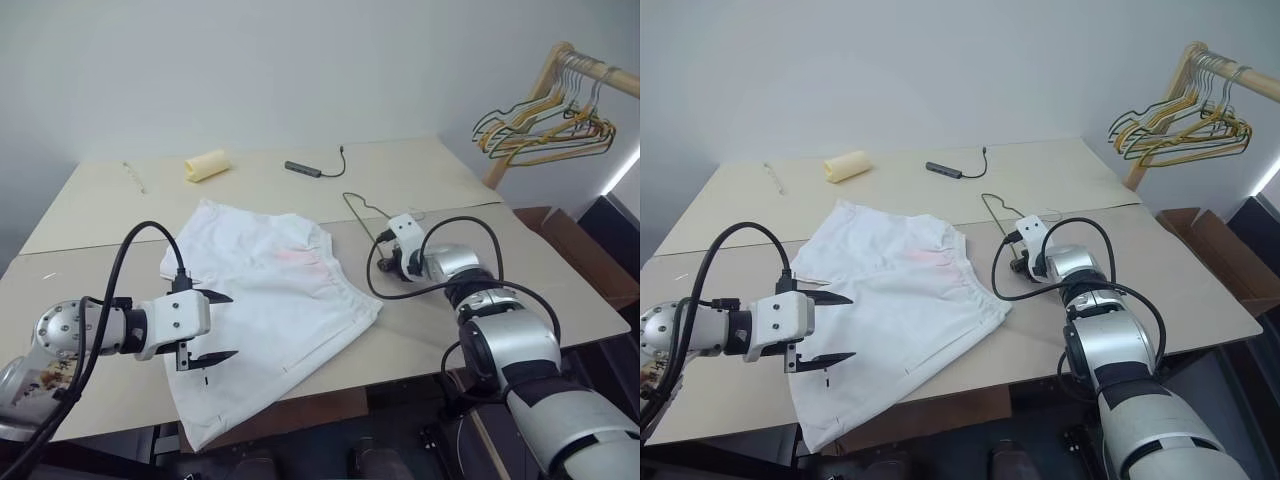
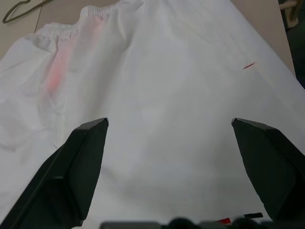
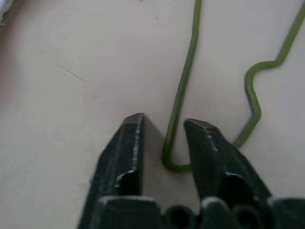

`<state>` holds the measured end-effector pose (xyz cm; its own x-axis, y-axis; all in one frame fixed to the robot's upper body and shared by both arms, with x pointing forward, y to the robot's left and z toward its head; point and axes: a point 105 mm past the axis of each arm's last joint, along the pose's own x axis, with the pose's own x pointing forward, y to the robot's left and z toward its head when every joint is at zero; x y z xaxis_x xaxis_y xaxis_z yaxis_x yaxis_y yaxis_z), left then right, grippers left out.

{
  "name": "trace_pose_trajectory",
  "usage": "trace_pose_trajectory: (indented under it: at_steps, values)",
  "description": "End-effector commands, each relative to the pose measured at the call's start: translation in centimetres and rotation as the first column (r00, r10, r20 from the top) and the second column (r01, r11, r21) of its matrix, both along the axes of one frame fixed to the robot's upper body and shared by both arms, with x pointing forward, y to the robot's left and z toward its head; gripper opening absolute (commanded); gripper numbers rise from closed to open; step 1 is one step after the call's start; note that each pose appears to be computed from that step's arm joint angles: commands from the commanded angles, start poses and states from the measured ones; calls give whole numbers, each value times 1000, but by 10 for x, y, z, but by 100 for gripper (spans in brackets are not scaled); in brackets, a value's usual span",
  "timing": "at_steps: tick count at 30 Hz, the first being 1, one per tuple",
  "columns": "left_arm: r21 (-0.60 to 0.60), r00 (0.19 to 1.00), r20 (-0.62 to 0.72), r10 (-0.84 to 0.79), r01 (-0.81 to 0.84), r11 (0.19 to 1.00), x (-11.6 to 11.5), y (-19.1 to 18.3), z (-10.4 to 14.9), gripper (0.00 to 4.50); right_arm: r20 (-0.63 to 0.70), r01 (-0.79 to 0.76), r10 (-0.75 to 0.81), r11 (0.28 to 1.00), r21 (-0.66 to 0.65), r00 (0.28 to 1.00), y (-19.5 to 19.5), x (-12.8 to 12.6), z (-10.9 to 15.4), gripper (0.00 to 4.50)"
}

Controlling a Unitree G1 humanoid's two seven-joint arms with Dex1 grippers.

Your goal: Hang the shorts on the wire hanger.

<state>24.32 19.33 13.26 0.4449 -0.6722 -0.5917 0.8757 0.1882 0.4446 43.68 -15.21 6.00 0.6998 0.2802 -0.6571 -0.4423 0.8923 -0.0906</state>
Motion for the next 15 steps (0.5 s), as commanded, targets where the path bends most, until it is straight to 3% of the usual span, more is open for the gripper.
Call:
trace_pose_trajectory:
  at_steps: [1,2,10,15]
  values:
    - [2,999,36,-19,19,1000,1,-1,8,450,-31,9,-9,1000,-16,999,-1,-3,-5,27]
    - [2,999,36,-20,20,1000,1,-1,8,450,-33,10,-11,1000,-19,999,-2,-3,-5,3]
    - [-32,998,66,-4,6,999,8,-5,11,450,-8,26,-26,1000,-12,1000,-6,-1,-1,3]
    - [-275,982,109,156,-121,954,35,-14,31,450,92,66,-75,993,98,993,-9,10,23,3]
